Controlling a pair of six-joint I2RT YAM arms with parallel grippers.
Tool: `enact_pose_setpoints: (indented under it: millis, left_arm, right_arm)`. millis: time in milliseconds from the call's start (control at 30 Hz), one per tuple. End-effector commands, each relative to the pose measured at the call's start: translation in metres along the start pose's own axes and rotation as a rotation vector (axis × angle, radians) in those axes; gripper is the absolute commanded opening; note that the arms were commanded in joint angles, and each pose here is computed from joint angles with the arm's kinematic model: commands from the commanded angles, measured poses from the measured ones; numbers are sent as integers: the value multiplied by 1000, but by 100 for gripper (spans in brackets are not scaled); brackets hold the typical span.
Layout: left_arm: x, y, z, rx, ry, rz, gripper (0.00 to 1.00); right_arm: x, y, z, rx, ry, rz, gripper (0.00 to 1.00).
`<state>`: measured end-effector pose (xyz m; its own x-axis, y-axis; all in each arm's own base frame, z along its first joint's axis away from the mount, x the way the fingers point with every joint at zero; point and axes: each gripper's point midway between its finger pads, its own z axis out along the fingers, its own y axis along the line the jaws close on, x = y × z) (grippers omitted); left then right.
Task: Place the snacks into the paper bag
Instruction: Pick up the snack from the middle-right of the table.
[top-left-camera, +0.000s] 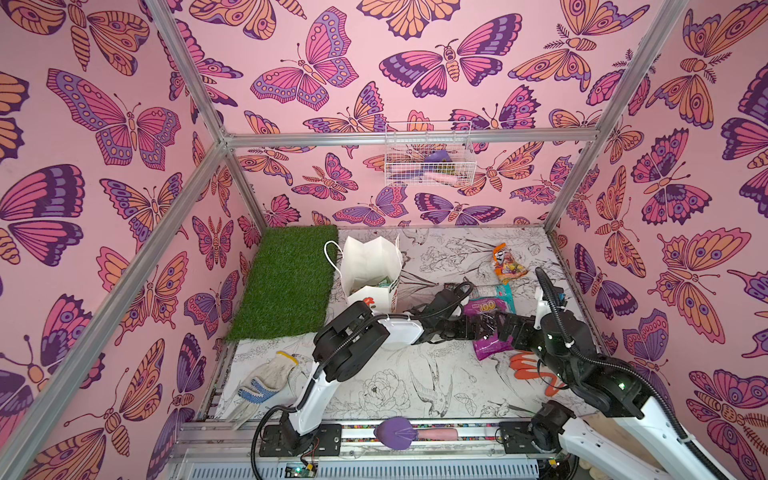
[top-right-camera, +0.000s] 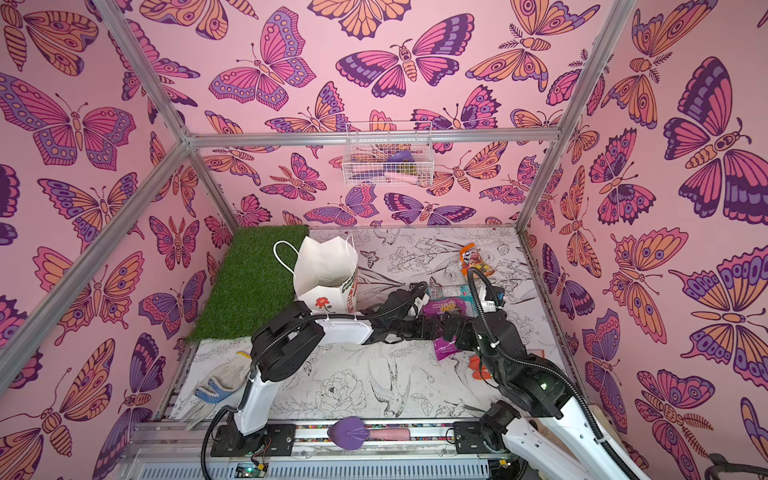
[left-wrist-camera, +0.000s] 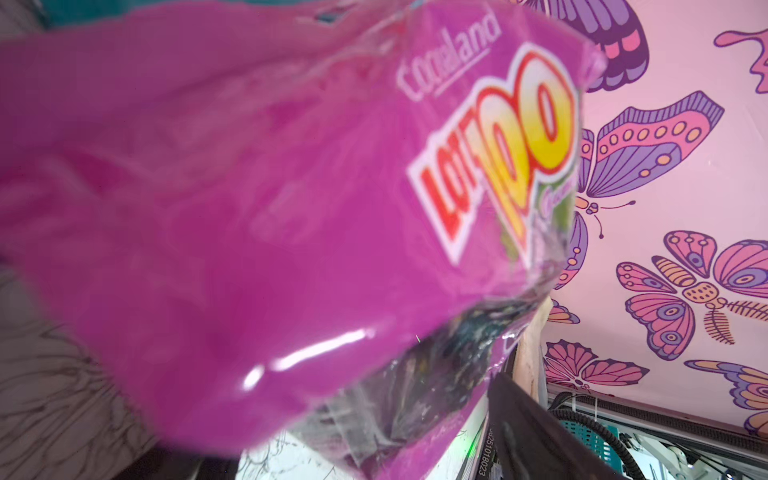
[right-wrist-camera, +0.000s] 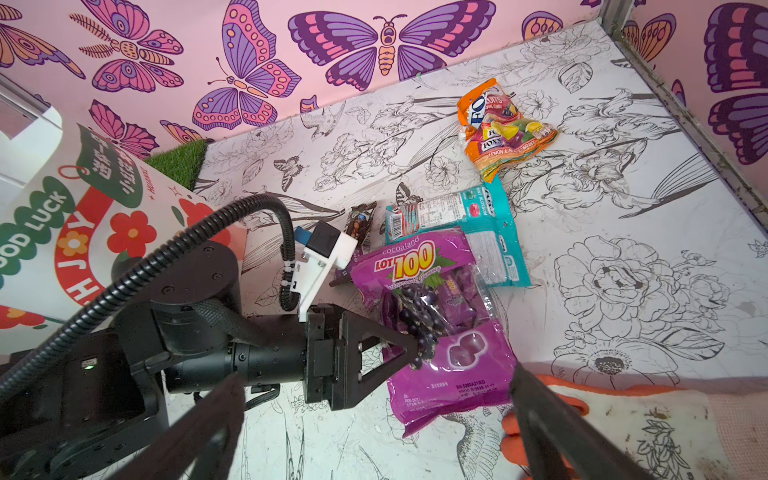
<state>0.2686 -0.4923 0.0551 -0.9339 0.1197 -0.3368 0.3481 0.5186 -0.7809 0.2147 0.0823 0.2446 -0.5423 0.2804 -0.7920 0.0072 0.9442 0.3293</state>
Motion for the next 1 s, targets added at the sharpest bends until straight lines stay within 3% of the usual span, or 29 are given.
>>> enact_pose_setpoints:
  millis: [0,300,667,967]
  left_arm:
    - [4,1,8,17,18,-11,87]
    - [8,1,12,32,25,-24,74]
    - [7,-2,12,48,26,-22,25]
    - [7,-4,9,51,17,-11,3]
  right_arm:
    - [-1,-5,-3,17,-5,9,100]
    - [-1,-7,-5,21,-7,9,100]
    - [0,-10,-7,23,-12,12,100]
    - [0,-10,-8,23,-12,14,100]
